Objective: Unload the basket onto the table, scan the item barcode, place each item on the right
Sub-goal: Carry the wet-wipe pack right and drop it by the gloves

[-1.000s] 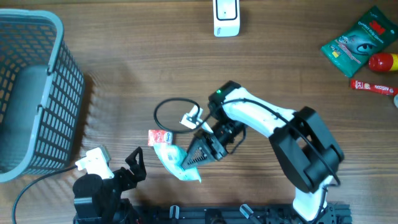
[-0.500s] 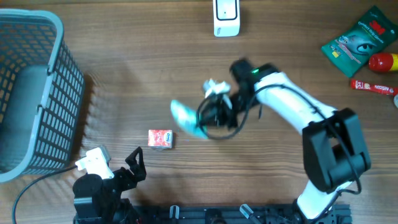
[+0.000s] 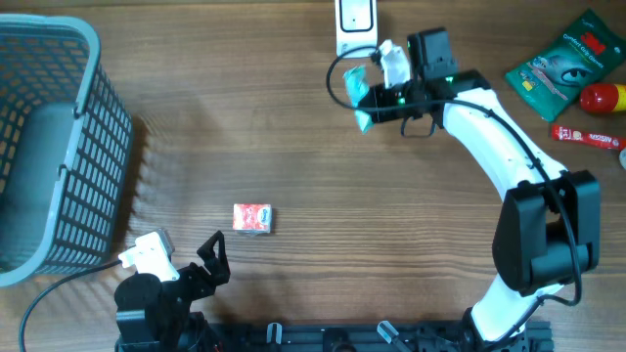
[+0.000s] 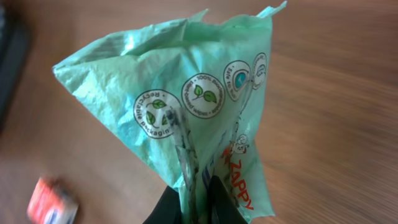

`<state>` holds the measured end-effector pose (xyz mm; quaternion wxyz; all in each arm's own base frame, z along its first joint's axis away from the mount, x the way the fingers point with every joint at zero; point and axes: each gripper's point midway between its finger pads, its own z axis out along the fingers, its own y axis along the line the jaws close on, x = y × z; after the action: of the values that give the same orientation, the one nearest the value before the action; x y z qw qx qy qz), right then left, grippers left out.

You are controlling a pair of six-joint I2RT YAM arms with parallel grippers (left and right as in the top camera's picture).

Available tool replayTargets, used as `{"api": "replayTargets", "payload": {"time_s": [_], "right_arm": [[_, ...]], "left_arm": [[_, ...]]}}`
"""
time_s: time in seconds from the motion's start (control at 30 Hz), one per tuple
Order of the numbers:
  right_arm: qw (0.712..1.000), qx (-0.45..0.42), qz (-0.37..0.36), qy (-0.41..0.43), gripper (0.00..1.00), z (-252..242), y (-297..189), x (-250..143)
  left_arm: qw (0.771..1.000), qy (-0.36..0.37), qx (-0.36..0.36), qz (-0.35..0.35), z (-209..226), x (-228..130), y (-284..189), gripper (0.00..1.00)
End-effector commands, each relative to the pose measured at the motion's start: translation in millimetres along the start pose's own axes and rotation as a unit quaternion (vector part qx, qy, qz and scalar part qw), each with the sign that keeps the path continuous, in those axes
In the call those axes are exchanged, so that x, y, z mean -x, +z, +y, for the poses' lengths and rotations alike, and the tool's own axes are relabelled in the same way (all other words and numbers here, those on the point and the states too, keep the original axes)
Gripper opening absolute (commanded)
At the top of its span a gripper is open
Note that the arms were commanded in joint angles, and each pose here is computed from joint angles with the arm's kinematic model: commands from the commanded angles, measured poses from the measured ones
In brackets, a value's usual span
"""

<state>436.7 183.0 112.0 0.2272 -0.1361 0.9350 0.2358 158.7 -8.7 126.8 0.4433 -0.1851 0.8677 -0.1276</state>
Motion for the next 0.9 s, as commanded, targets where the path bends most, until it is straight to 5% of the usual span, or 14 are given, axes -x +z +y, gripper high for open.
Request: {"api": "replayTargets", "payload": {"time_s": [0.0, 0.37, 0.63, 0.87], "right_arm": [[0.99, -0.118, -0.065, 0.042, 0.04, -23, -21, 42], [0.974, -0.219, -0.057, 0.004, 0.04, -71, 27, 121], [0.963, -0.266, -0.043, -0.013, 0.04, -103, 67, 124], [0.962, -0.26, -0.071, -0.035, 0.04, -78, 74, 138]], "left_arm": [[1.0, -0.001, -0.009, -0.001, -3, 0, -1, 1.0], [1.0, -0.001, -0.009, -0.001, -3, 0, -1, 1.0], [1.0, -0.001, -0.009, -0.001, -3, 0, -1, 1.0], [1.0, -0.001, -0.009, -0.001, -3, 0, -1, 1.0]]}}
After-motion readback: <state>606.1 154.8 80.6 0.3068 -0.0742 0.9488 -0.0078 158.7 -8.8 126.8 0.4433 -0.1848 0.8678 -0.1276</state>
